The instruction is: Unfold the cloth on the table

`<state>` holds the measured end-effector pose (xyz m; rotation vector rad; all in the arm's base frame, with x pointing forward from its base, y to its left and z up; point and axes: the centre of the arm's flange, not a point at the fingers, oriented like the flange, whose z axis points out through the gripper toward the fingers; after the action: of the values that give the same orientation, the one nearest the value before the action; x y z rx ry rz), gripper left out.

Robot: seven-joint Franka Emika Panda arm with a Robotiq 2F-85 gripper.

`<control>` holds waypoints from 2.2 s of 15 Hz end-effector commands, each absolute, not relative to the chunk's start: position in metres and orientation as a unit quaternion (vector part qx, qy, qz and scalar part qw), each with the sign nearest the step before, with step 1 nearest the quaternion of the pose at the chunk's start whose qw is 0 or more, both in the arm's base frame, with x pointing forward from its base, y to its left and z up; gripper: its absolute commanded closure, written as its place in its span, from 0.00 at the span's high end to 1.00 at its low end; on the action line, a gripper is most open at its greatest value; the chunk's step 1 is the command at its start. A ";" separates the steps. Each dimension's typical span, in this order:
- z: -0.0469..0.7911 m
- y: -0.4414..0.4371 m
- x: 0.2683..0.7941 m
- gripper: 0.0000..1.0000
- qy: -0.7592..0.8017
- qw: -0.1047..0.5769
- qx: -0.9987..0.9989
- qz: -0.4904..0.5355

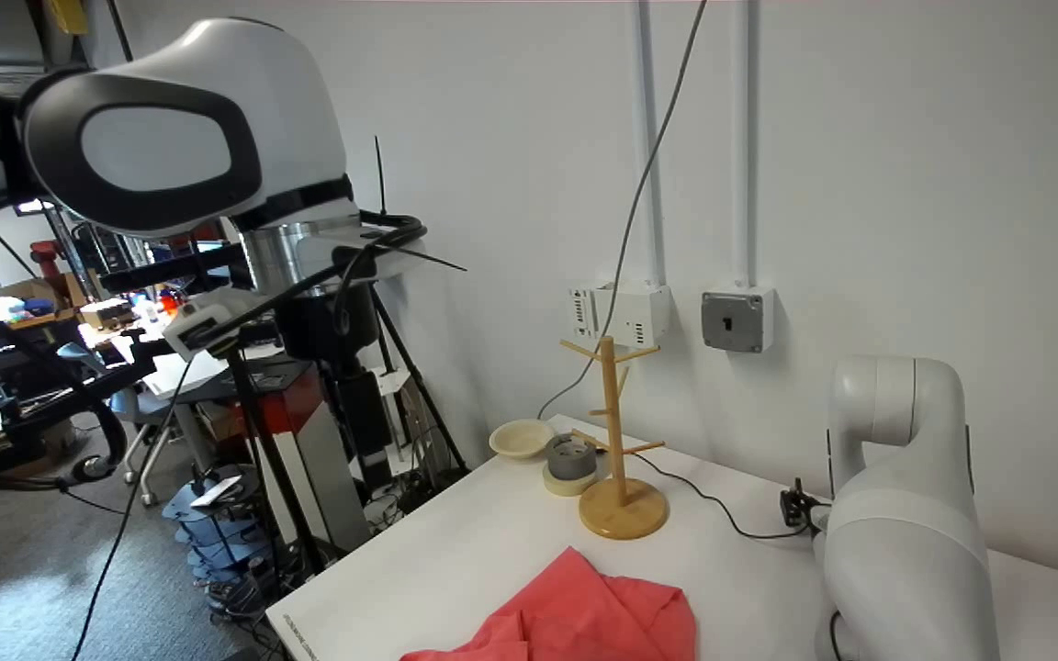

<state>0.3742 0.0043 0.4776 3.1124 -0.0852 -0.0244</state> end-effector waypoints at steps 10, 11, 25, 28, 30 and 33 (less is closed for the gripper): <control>0.458 0.004 0.378 1.00 -0.048 0.015 0.999 -0.005; 0.451 0.003 0.378 1.00 -0.055 0.013 0.998 -0.004; 0.371 0.005 0.374 1.00 -0.093 0.015 0.995 -0.009; 0.360 0.006 0.378 1.00 -0.093 0.016 0.995 -0.018; 0.341 0.009 0.384 1.00 -0.101 0.014 0.994 -0.026; 0.310 0.011 0.399 1.00 -0.115 0.012 0.993 -0.025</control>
<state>0.3803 0.0087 0.3425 3.0904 -0.2916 -0.0807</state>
